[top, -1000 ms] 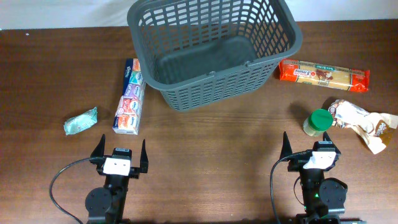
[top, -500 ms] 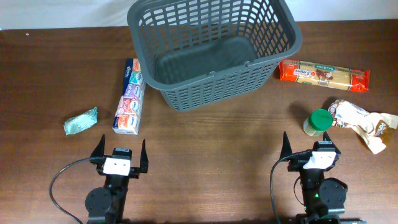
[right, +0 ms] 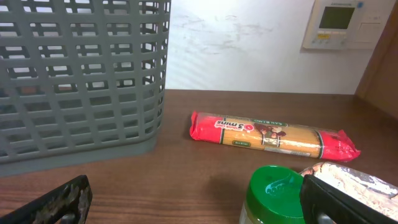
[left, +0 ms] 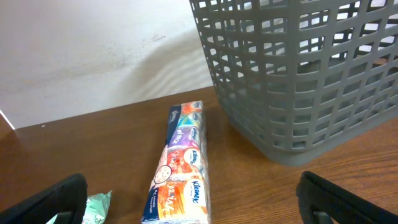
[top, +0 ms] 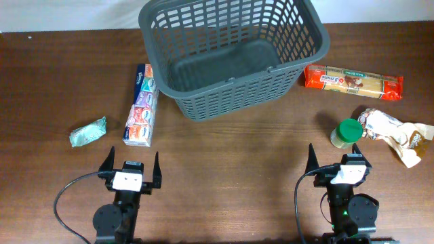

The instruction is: Pack container

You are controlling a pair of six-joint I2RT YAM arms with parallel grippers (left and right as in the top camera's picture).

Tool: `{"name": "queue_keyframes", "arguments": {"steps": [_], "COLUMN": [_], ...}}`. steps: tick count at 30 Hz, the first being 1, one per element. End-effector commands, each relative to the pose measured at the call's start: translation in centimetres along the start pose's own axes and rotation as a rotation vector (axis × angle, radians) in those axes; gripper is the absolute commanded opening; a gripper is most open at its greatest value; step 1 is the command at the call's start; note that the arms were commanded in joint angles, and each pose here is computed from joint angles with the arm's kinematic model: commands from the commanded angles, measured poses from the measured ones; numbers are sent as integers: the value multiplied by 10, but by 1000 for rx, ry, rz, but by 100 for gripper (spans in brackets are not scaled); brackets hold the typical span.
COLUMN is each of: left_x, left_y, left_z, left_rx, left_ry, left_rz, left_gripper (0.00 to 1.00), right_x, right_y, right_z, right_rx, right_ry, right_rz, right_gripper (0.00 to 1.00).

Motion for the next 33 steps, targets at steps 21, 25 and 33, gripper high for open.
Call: {"name": "queue_keyframes", "arguments": {"steps": [21, 25, 33], "left_x": [-36, -33, -26], "left_y": [11, 16, 20], "left_z": [27, 45, 80], "left_rx": [-200, -263, -330], "left_ry": [227, 274, 248], "left_rz": [-414, -450, -528], "left_gripper": [99, 99, 99], "right_x": [11, 17, 34], "right_y": [1, 4, 19], "right_z": [-3, 12, 93], "right_rx": [37, 17, -109], "right_ry": [-226, -352, -195], "right_rz": [96, 134, 172], "right_gripper": [99, 99, 99]}}
Point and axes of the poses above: each gripper's point midway between its finger pads, its own y axis back along the fingers, its own x axis along the line the jaws close on, z = x × y, the point moved 7 cm from there along y, back along the fingers, and after that the axes turned 15 degrees about -y, right-handed, at the moved point
